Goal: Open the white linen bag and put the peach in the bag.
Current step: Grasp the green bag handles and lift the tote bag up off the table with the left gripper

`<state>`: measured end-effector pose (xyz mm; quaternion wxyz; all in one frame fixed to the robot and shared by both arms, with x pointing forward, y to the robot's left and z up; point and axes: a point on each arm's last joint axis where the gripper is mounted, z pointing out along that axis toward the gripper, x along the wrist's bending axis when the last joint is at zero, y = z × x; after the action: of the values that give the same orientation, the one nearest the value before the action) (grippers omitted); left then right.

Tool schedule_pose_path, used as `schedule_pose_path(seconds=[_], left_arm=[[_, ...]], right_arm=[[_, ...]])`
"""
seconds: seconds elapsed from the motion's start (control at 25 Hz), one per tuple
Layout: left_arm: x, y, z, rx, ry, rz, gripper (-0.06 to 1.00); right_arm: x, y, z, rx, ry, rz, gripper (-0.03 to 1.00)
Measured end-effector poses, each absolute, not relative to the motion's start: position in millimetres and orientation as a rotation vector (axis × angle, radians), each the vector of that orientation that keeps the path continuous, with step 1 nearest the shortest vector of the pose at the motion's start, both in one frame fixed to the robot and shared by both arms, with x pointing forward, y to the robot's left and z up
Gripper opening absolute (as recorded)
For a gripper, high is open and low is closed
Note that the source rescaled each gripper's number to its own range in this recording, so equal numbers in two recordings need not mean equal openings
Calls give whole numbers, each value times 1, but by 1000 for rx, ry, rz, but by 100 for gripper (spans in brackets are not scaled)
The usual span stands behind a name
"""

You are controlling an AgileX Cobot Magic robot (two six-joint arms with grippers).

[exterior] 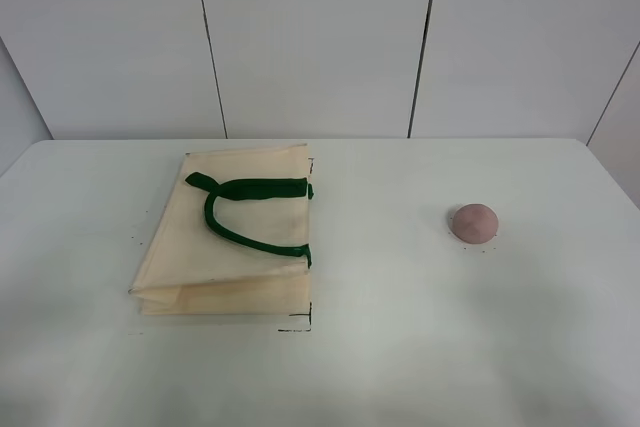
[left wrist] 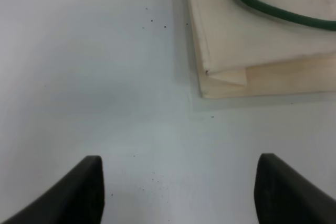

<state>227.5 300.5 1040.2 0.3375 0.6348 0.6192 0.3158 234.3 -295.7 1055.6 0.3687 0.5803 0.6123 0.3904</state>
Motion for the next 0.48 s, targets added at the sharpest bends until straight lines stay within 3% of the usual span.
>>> schedule_pose_path(seconds=[0.48], left_arm=[[227,301,1046,1649,1609,829,87]], right_arm=[[234,-296,1056,1490,1572,1002,100]])
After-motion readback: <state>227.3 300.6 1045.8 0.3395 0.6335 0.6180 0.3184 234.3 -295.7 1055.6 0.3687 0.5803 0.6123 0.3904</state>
